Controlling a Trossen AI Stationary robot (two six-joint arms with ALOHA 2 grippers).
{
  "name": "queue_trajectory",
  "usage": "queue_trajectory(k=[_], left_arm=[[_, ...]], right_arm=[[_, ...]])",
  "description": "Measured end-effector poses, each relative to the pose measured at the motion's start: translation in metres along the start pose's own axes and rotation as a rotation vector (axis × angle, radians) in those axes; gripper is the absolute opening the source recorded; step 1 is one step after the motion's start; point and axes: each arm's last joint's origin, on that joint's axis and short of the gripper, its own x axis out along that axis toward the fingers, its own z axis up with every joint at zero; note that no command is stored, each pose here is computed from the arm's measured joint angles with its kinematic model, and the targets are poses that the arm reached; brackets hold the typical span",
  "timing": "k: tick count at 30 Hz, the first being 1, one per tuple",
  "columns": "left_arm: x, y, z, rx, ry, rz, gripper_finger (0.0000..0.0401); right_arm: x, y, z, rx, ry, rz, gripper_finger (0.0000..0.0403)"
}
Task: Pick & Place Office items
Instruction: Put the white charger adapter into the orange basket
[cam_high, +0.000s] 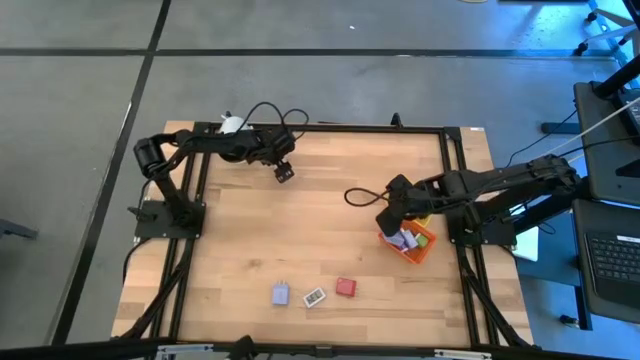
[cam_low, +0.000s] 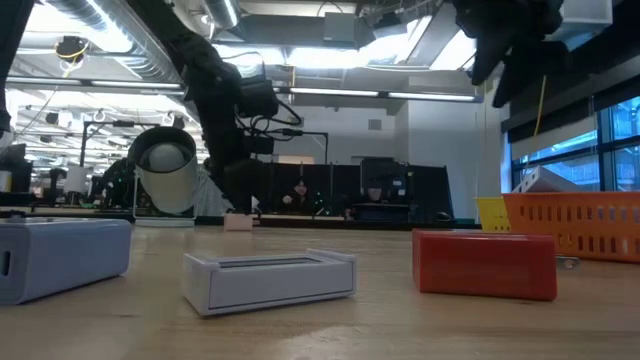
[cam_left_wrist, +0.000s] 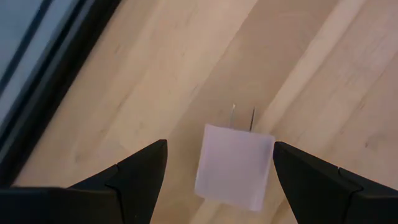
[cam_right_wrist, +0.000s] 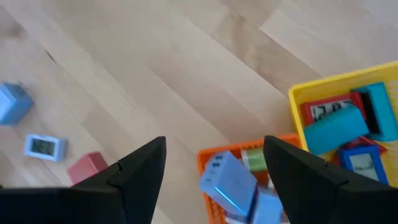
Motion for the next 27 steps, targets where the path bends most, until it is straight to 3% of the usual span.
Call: queue_trajectory(k=[5, 19, 23, 27], left_arm=[[0.003, 0.002, -0.002, 0.021, 0.015, -0.07, 0.029], [0.028, -0.001, -0.006, 0.081, 0.077, -0.079, 0.0288], [0.027, -0.002, -0.006, 0.08, 0.074, -0.092, 0.0264], [0.025, -0.003, -0.006, 0.063, 0.068, -0.123, 0.0213]], right_arm=[[0.001, 0.001, 0.006, 0.029, -0.025, 0.025, 0.0272], [0.002, 0.0, 0.011, 0.049, -0.038, 0.033, 0.0272], [0.002, 0.0, 0.011, 0.045, -0.038, 0.032, 0.0272], [0.002, 0.0, 0.011, 0.044, -0.038, 0.032, 0.0272]])
